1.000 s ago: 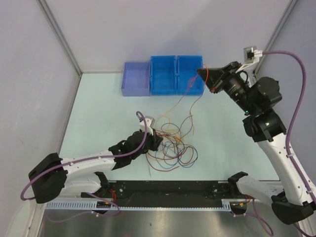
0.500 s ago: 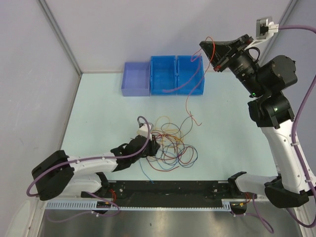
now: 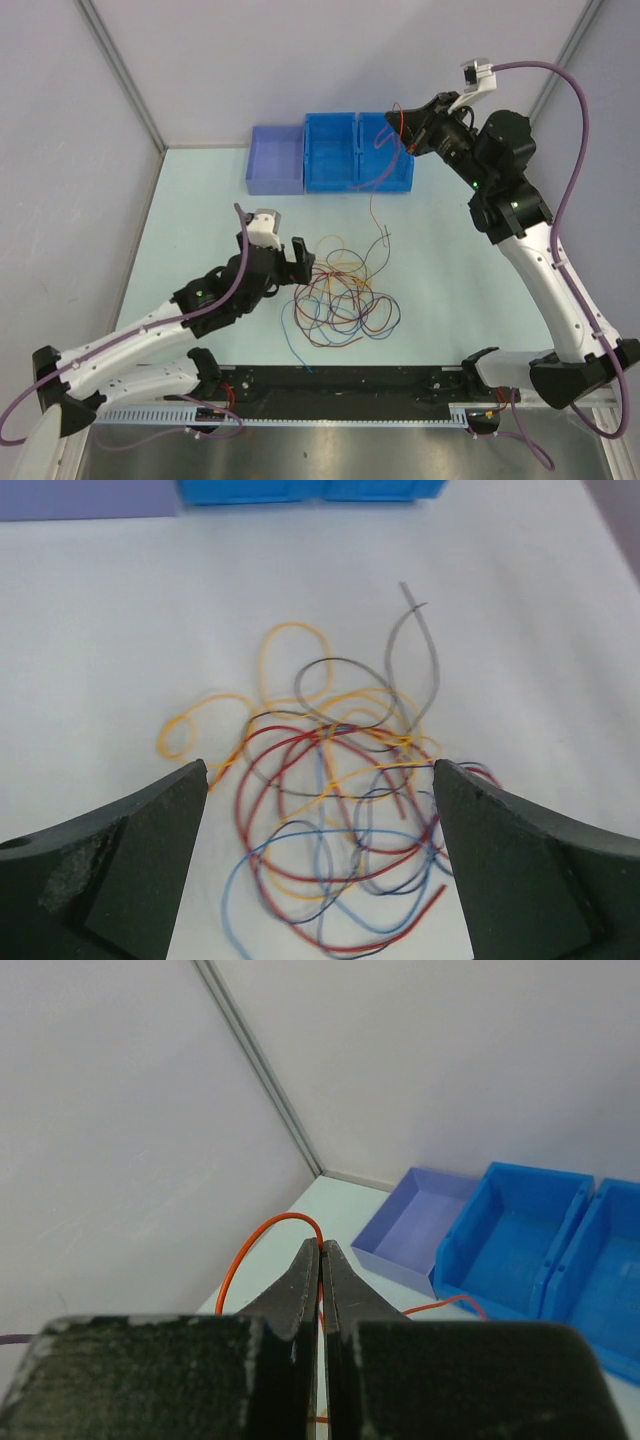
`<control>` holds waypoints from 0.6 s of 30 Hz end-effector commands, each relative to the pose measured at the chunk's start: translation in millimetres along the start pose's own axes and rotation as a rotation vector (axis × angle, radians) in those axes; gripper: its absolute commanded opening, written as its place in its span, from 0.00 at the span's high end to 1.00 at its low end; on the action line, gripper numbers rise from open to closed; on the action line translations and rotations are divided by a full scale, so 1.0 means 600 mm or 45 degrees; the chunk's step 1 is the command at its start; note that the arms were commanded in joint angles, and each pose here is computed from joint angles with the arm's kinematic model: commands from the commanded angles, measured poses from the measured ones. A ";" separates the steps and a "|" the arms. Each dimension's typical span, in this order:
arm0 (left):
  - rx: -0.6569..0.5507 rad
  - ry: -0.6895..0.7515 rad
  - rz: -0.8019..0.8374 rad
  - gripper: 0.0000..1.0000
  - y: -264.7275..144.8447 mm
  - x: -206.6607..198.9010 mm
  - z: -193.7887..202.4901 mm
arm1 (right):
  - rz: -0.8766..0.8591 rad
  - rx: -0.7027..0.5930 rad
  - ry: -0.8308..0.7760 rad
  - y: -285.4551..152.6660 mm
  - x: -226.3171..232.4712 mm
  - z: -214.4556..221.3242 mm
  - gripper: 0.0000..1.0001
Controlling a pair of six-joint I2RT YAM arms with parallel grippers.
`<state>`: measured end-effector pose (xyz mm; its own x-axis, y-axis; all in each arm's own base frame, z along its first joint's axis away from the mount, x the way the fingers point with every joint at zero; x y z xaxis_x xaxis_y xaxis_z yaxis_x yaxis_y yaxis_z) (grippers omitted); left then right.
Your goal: Untangle the cables
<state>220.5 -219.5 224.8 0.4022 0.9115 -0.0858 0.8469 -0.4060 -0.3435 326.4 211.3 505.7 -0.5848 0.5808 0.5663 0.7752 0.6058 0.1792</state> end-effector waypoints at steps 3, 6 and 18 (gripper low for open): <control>0.256 0.088 -0.257 0.00 -0.092 0.091 0.019 | 0.018 -0.040 -0.044 0.046 -0.030 -0.004 1.00; 0.260 0.090 -0.254 0.00 -0.130 0.111 0.021 | 0.044 -0.035 -0.052 0.074 -0.051 0.004 1.00; 0.109 0.058 -0.254 0.00 -0.157 0.141 0.023 | 0.182 -0.061 -0.133 0.179 -0.141 -0.001 1.00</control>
<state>167.4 -105.9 243.7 0.2642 0.9644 -0.0133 0.8796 -0.2466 -0.4067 443.5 239.7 435.3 -0.4652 0.6900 0.5545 0.8414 0.5393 0.0349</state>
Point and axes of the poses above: each gripper's point midway between its finger pads, its own y axis out along the fingers, its own x axis along the line the jaws close on, z = x × y, the point moved 1 cm from there along -y, back along the fingers, and after that the axes turned 13 degrees about y, right-handed, at the moved point
